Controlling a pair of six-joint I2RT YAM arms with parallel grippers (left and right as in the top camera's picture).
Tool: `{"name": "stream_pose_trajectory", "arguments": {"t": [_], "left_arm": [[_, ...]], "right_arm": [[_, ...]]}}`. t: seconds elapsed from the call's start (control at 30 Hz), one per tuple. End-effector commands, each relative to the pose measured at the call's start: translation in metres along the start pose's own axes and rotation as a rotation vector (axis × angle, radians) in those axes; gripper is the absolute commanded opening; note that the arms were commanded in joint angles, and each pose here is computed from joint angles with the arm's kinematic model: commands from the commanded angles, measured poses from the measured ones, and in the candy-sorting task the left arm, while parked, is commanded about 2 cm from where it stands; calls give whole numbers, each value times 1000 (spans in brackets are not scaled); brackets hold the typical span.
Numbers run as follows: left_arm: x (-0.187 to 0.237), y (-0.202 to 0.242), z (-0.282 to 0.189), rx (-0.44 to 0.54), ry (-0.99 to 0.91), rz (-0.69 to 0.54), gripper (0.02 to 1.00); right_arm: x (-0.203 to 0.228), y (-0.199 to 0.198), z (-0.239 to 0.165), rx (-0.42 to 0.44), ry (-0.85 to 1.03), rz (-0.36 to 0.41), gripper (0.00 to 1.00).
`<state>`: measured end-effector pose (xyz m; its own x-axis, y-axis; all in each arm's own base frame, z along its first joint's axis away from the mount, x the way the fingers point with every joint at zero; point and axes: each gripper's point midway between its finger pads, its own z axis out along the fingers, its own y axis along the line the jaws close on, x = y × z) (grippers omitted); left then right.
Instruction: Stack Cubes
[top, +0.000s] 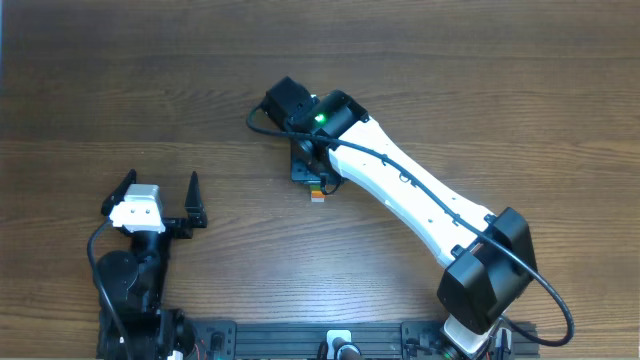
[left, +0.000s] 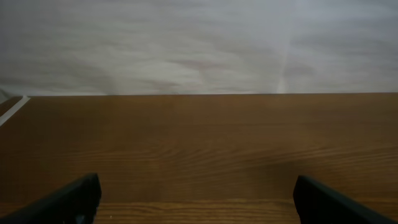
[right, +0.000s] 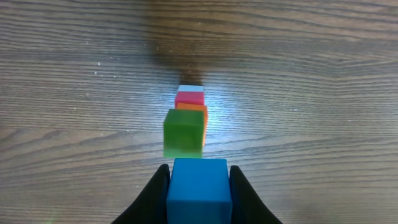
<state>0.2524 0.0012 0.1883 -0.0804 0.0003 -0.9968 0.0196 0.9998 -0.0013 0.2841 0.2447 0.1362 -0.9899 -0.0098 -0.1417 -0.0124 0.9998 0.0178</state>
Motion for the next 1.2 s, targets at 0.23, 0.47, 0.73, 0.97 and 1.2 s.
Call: {"name": "stream_pose_trajectory", "arguments": {"t": [0.23, 0.47, 0.73, 0.97, 1.2], "left_arm": [[0, 0, 0, 1, -4, 17, 998], [0, 0, 0, 1, -4, 17, 998], [0, 0, 0, 1, -4, 17, 998], [0, 0, 0, 1, -4, 17, 998], [0, 0, 0, 1, -4, 17, 998]], "right_arm": [[-6, 9, 12, 16, -5, 25, 12], [-7, 10, 16, 18, -4, 25, 12], [-7, 12, 22, 23, 3, 24, 12], [-7, 15, 29, 25, 10, 22, 12], [-7, 15, 30, 25, 11, 22, 16]]}}
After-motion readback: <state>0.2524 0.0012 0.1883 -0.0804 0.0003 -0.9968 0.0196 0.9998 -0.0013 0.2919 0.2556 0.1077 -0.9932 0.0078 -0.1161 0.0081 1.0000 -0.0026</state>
